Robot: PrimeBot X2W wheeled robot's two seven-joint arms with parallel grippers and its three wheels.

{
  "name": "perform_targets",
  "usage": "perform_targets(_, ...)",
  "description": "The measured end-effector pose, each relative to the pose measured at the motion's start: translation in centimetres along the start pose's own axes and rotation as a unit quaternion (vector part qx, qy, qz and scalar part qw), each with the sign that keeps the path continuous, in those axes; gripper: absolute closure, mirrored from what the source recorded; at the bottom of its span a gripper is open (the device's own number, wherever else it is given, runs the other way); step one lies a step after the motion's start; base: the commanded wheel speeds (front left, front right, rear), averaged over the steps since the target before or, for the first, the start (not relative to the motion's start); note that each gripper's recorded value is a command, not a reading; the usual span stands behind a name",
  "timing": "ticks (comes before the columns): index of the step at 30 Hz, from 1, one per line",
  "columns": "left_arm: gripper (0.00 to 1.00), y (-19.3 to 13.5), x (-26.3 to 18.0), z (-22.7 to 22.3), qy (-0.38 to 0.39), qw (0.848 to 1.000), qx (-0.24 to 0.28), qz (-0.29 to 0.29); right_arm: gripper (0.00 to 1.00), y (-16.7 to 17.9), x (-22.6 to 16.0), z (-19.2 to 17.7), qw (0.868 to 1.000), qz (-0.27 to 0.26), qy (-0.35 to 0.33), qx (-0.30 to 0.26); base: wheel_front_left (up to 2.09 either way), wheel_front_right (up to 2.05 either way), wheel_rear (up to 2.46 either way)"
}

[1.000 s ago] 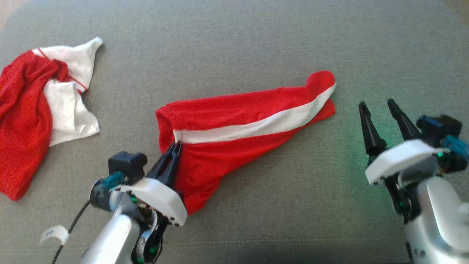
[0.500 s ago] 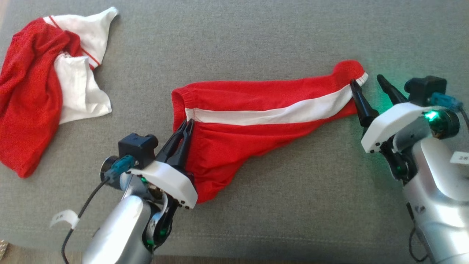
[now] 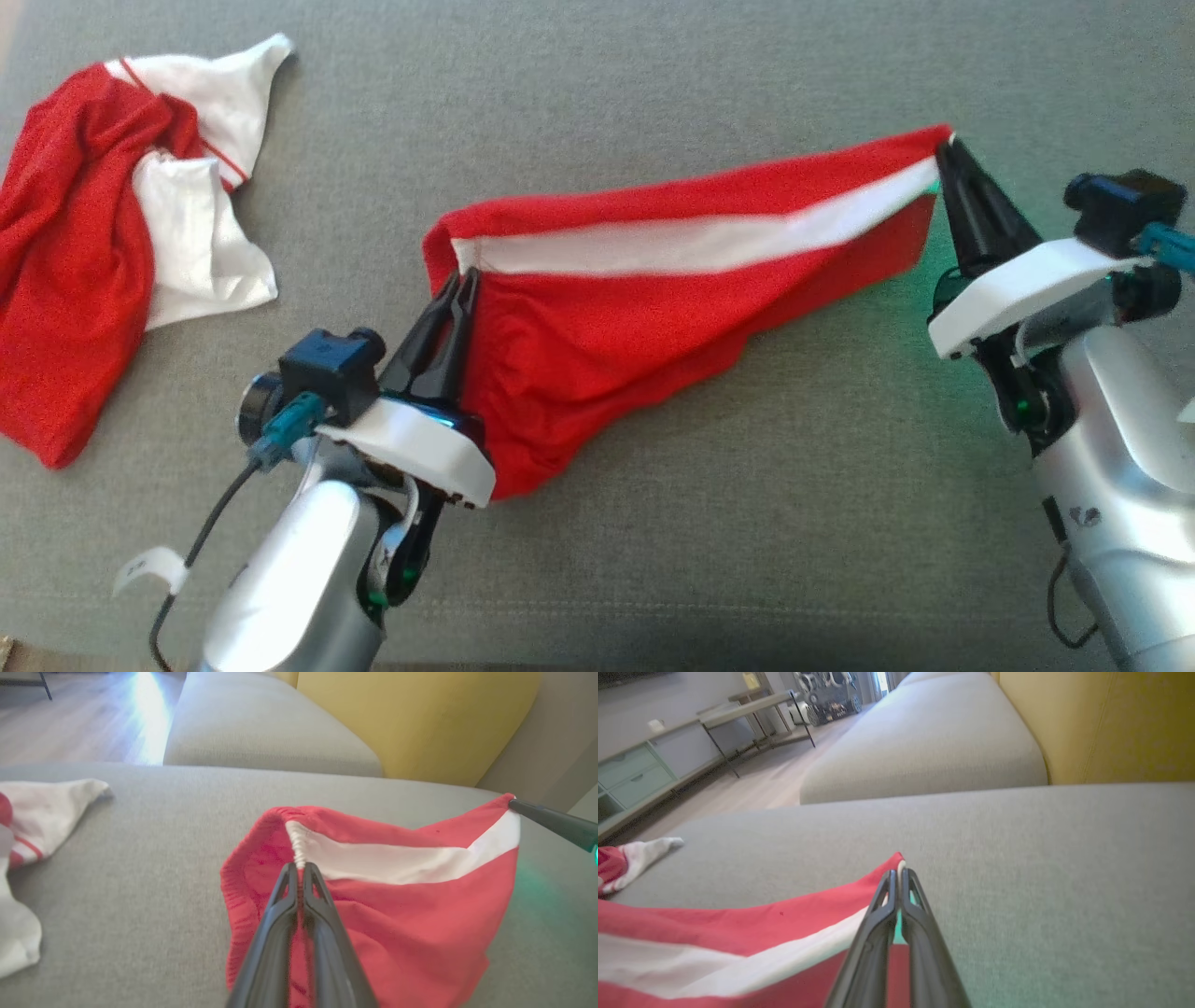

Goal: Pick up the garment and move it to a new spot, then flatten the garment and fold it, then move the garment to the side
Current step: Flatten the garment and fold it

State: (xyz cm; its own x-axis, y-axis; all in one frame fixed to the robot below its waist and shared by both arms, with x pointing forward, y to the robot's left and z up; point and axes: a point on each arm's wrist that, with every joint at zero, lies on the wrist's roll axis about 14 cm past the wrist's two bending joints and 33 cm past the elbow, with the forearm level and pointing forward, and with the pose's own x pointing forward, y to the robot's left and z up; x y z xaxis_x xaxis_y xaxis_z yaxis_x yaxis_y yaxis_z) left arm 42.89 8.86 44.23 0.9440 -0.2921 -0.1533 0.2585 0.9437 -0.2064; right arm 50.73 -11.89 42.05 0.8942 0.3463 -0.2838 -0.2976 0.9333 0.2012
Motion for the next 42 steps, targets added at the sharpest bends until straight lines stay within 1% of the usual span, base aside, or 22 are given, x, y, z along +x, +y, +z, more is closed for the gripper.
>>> perform_targets(3, 1.00, -0.5, 0.0, 2.0, -0.035, 0.999, 0.013, -0.007, 1.00, 0.3, -0.8, 3.3, 0.998, 0.005, -0.055, -0.008, 0.00, 0.00, 0.00)
perform_targets(6, 1.00, -1.0, 0.1, 4.5, -0.073, 0.997, 0.029, -0.016, 1.00, 0.3, -2.4, 6.4, 0.994, 0.004, -0.106, -0.014, 0.00, 0.00, 0.00)
perform_targets(9, 1.00, -1.6, 0.3, 7.9, -0.124, 0.991, 0.049, -0.029, 1.00, -0.1, -4.5, 9.3, 0.988, -0.006, -0.152, -0.027, 0.00, 0.00, 0.00)
perform_targets(12, 1.00, -2.8, 0.3, 11.6, -0.176, 0.981, 0.069, -0.049, 1.00, -0.3, -6.9, 13.0, 0.978, -0.016, -0.203, -0.049, 0.00, 0.00, 0.00)
perform_targets(17, 1.00, -4.8, -0.7, 17.3, -0.254, 0.960, 0.089, -0.076, 1.00, 0.2, -11.4, 19.1, 0.955, -0.035, -0.282, -0.086, 0.00, 0.00, 0.00)
perform_targets(20, 1.00, -6.0, -1.3, 19.3, -0.278, 0.952, 0.096, -0.091, 1.00, 0.2, -13.8, 20.8, 0.946, -0.054, -0.302, -0.099, 0.00, 0.00, 0.00)
perform_targets(22, 1.00, -6.6, -1.5, 20.0, -0.285, 0.949, 0.095, -0.099, 1.00, 0.1, -14.9, 21.2, 0.944, -0.065, -0.307, -0.100, 0.00, 0.00, 0.00)
perform_targets(24, 1.00, -6.9, -1.4, 20.0, -0.283, 0.949, 0.094, -0.104, 1.00, 0.0, -15.3, 21.5, 0.943, -0.071, -0.309, -0.098, 0.00, 0.00, 0.00)
perform_targets(28, 1.00, -7.2, -0.4, 20.1, -0.277, 0.950, 0.091, -0.114, 1.00, -0.2, -14.7, 21.3, 0.947, -0.073, -0.300, -0.090, 0.00, 0.00, 0.00)
perform_targets(31, 1.00, -7.5, 1.1, 21.1, -0.284, 0.946, 0.097, -0.124, 1.00, -1.0, -13.5, 22.0, 0.947, -0.075, -0.301, -0.084, 0.00, 0.00, 0.00)
perform_targets(37, 1.00, -7.5, 5.9, 23.8, -0.301, 0.936, 0.112, -0.142, 1.00, -2.5, -8.8, 25.6, 0.945, -0.068, -0.312, -0.075, 0.00, 0.00, 0.00)
perform_targets(40, 1.00, -7.4, 9.0, 24.7, -0.300, 0.937, 0.103, -0.147, 1.00, -3.4, -6.1, 27.9, 0.943, -0.067, -0.315, -0.079, 0.00, 0.00, 0.00)
perform_targets(42, 1.00, -6.6, 11.0, 25.1, -0.297, 0.940, 0.097, -0.138, 1.00, -3.7, -4.2, 29.2, 0.944, -0.066, -0.314, -0.084, 0.00, 0.00, 0.00)
